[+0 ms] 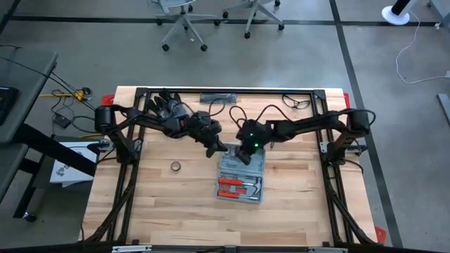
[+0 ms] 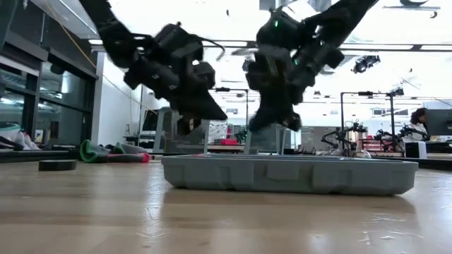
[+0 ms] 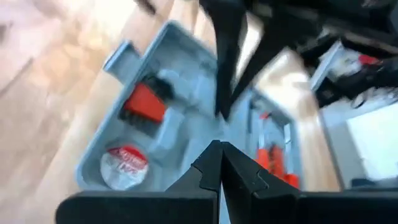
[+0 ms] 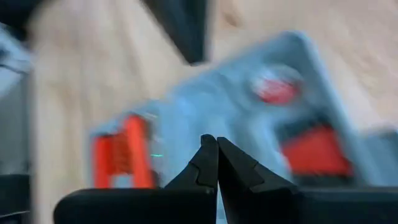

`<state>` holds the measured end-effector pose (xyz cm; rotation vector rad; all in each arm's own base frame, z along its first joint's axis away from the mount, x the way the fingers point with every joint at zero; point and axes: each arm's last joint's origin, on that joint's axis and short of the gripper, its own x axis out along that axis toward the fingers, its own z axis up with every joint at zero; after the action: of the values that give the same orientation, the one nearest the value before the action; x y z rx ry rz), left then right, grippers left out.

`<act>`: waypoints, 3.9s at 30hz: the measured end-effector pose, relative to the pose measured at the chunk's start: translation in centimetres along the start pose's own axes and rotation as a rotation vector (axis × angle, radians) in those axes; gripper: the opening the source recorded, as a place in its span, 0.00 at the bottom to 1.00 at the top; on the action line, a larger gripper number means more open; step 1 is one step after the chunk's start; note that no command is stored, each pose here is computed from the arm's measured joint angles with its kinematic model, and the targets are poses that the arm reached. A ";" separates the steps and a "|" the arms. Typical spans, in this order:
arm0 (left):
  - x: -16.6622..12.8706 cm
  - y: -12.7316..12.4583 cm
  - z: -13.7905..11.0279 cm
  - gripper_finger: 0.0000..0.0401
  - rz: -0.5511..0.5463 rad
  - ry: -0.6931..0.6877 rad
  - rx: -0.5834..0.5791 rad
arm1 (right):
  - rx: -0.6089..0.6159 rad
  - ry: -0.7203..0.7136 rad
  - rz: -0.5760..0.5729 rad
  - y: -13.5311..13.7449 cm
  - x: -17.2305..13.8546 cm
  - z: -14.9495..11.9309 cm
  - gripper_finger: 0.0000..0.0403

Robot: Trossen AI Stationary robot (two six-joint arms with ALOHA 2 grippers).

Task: Prefit tool cases
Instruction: Put the hex key set into the gray prefit tool case, then adjust the gray prefit tool case to the center of the table

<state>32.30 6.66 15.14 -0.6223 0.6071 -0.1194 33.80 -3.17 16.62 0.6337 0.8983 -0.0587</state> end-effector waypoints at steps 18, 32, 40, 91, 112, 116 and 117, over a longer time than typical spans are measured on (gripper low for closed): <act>7.5 3.9 3.1 0.00 -0.074 0.090 0.081 | 0.097 0.104 -0.212 -2.0 -0.3 -1.2 0.00; 8.3 5.3 1.7 0.00 -0.014 0.183 0.051 | 0.089 0.152 -0.198 -0.7 0.7 -2.3 0.00; 8.3 5.4 1.5 0.00 -0.001 0.191 0.041 | 0.087 0.076 -0.229 -0.7 -0.7 -1.5 0.00; -4.7 1.4 4.0 0.00 0.119 0.487 0.083 | 0.305 0.077 -0.136 -3.6 -8.1 -10.3 0.00; 4.9 -3.2 -1.5 0.00 0.172 0.594 -0.133 | 0.158 0.187 0.029 -3.3 -7.7 -13.1 0.00; 5.2 -3.4 -1.0 0.00 0.134 0.543 -0.087 | 0.180 0.150 0.017 -4.5 -8.1 -12.4 0.00; 5.1 -3.1 -0.9 0.00 0.132 0.537 -0.071 | 0.195 0.136 0.010 -4.8 -8.2 -12.2 0.00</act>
<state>36.25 2.23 13.86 -0.6187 1.1730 -0.1426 18.45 -2.29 14.85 0.8312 1.0286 -0.0961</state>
